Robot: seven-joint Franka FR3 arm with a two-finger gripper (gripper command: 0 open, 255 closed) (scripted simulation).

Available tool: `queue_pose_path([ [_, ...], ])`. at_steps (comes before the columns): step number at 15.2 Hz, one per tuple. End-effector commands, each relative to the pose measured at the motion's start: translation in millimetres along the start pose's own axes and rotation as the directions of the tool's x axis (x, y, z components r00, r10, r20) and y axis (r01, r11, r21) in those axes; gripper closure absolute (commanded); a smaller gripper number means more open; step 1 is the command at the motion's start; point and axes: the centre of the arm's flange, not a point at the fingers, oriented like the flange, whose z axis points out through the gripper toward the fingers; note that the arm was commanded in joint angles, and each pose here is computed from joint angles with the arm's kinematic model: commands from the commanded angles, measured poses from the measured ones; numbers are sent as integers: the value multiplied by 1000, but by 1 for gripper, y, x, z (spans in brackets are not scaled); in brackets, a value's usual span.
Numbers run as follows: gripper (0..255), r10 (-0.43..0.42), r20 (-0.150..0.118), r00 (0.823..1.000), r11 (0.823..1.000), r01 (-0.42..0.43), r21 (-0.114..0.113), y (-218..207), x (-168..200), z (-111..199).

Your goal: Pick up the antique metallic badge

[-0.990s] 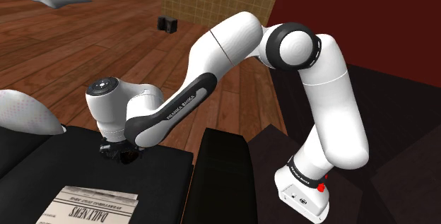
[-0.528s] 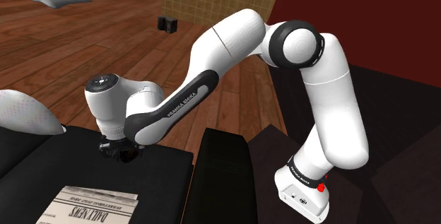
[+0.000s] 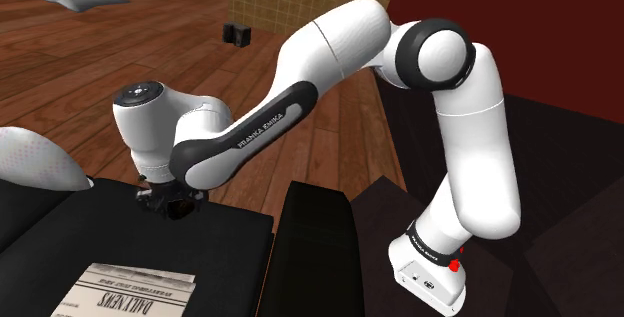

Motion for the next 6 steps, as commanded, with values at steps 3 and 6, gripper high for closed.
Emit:
queue_pose_path([
  [3, 255, 0, 0, 1000, 1000, 0, 0, 2, 0, -20],
  [6, 255, 0, 0, 1000, 1000, 0, 0, 3, 1, -26],
])
